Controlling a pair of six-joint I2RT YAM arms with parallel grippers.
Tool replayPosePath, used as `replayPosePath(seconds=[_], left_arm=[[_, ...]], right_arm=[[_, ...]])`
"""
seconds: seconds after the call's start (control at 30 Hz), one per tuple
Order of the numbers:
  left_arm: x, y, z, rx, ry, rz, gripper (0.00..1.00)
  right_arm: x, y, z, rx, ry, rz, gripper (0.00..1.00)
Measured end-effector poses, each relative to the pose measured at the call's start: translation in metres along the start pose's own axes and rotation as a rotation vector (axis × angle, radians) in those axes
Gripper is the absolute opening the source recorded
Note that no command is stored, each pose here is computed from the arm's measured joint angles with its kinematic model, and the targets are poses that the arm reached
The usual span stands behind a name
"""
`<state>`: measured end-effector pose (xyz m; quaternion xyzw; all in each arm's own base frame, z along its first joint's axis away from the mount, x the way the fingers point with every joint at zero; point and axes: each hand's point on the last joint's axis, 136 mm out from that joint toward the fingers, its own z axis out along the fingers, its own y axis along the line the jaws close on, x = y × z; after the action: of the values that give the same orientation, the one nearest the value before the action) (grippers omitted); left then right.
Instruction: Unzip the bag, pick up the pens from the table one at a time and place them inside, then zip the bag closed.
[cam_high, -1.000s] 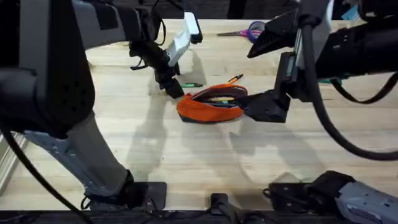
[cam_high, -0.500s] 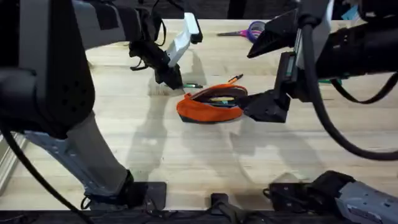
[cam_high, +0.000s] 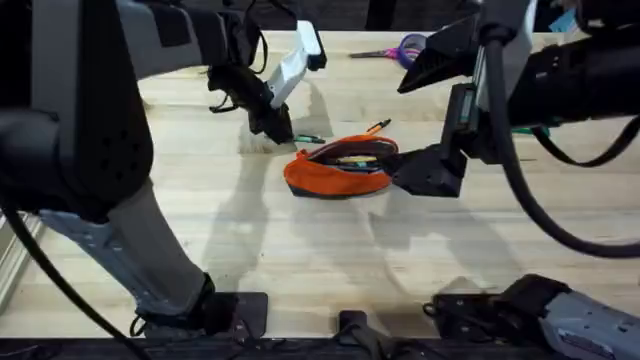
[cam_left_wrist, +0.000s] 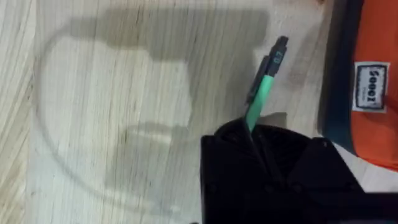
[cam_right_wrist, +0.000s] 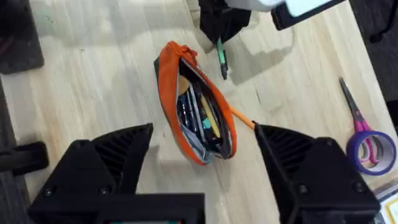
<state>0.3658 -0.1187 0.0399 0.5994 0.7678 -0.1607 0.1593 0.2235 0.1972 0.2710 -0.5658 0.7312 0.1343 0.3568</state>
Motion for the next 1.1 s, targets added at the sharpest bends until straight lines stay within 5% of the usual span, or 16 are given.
replayPosePath(seconds=[0.17, 0.53, 1.1], left_arm=[[0.0, 0.003, -0.014, -0.045, 0.029, -0.003, 0.041], [-0.03, 0.004, -0.08, -0.225, -0.031, -0.02, 0.041], [-0.094, -0.04, -0.113, -0.266, -0.144, -0.118, 0.041]], right_arm=[[0.0, 0.0, 0.0, 0.001, -0.001, 0.0, 0.998], [0.003, -0.005, 0.0, 0.028, 0.02, 0.0, 0.997], [-0.003, -0.002, -0.023, 0.081, -0.03, -0.024, 0.998]])
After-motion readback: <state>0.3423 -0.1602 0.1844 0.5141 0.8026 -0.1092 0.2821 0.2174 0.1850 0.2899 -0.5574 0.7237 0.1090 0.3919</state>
